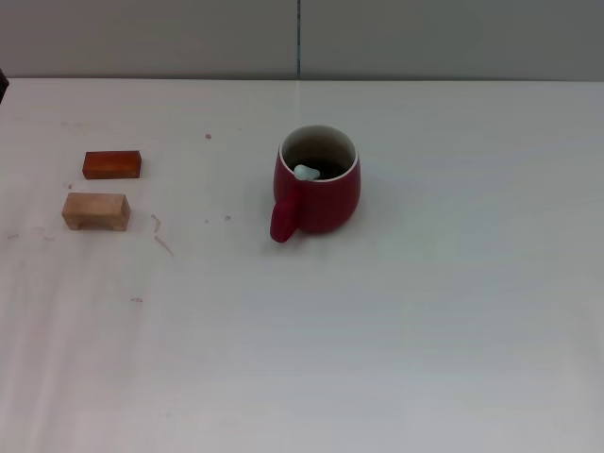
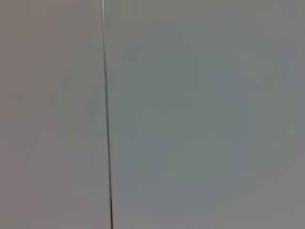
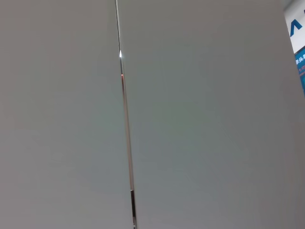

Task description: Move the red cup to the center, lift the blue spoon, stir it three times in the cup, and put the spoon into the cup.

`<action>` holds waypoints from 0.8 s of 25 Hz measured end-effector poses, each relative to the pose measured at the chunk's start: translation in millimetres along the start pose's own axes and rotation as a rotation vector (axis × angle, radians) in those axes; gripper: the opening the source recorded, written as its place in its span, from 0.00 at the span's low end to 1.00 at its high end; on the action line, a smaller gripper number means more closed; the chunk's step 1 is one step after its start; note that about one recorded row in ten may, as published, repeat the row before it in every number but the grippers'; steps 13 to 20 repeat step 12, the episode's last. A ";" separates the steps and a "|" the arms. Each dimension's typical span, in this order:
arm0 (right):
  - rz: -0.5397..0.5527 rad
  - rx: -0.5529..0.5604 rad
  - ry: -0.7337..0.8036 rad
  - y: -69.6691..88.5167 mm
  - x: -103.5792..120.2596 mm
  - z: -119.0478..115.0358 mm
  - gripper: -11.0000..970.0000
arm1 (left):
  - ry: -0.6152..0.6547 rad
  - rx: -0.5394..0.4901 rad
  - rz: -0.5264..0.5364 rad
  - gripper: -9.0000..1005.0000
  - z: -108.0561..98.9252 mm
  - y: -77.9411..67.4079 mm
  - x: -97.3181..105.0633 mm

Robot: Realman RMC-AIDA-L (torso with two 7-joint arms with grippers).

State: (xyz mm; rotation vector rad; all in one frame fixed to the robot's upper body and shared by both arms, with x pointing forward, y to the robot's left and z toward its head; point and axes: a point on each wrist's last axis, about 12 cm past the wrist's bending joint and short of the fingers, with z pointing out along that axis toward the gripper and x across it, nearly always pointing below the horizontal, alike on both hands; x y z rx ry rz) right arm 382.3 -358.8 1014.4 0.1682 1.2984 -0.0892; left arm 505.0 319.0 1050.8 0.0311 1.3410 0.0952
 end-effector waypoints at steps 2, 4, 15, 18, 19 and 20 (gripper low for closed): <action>0.001 -0.002 -0.001 0.4 0.0 0.6 0.86 | 0.012 -0.002 0.006 0.81 -2.1 1.7 2.5; 0.001 -0.002 -0.001 0.6 0.0 0.7 0.86 | 0.016 0.000 0.010 0.83 -2.9 2.0 3.5; 0.004 -0.008 -0.008 2.4 0.0 3.7 0.86 | 0.012 0.023 0.038 0.86 -9.5 2.4 6.8; 0.004 -0.008 -0.008 2.4 0.0 3.7 0.86 | 0.012 0.023 0.038 0.86 -9.5 2.4 6.8; 0.004 -0.008 -0.008 2.4 0.0 3.7 0.86 | 0.012 0.023 0.038 0.86 -9.5 2.4 6.8; 0.004 -0.008 -0.008 2.4 0.0 3.7 0.86 | 0.012 0.023 0.038 0.86 -9.5 2.4 6.8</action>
